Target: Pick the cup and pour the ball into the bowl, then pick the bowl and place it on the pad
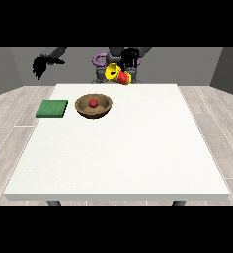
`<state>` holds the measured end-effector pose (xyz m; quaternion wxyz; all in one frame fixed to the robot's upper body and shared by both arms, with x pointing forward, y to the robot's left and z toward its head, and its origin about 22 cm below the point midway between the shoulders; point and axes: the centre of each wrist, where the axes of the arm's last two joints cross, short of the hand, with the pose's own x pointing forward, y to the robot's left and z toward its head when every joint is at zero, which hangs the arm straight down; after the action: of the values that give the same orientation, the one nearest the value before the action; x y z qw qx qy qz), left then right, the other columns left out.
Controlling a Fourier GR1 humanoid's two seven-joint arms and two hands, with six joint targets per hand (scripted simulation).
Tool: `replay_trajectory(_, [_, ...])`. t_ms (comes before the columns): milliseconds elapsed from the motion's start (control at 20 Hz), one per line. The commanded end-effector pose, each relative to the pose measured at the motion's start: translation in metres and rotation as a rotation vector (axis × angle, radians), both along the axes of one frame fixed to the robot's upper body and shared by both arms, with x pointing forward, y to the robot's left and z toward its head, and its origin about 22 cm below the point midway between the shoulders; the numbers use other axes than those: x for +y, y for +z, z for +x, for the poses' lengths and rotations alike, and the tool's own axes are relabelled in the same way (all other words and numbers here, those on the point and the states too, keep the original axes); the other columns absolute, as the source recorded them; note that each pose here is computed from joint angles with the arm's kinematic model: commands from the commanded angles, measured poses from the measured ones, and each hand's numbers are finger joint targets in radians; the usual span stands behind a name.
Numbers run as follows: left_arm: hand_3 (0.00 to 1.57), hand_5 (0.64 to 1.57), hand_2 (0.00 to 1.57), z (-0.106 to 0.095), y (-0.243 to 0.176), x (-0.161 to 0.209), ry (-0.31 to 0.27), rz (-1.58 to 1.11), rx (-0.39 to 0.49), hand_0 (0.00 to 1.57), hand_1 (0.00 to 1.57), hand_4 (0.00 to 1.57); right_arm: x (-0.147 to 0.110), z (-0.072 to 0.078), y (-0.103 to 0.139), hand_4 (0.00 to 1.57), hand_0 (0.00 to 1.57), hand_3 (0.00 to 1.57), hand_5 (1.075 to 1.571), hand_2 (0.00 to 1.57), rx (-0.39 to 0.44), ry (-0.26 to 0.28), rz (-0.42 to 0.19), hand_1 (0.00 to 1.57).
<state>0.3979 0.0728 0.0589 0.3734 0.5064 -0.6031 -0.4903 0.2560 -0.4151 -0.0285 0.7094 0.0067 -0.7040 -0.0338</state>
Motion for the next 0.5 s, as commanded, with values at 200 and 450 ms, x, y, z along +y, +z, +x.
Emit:
replay_trajectory(200, [0.00,1.541,0.00,-0.022,-0.021,0.045,0.172,-0.910,0.085,0.00,0.00,0.00,0.040,0.031,0.009,0.33,0.00,0.00,1.568,0.00,-0.103,0.007,0.046,0.00])
replay_trajectory(450, [0.00,1.563,0.00,-0.042,-0.013,0.049,-0.074,-1.223,0.148,0.00,0.00,0.00,0.092,0.058,0.015,0.25,0.00,0.00,1.571,0.00,-0.113,-0.029,0.027,0.00])
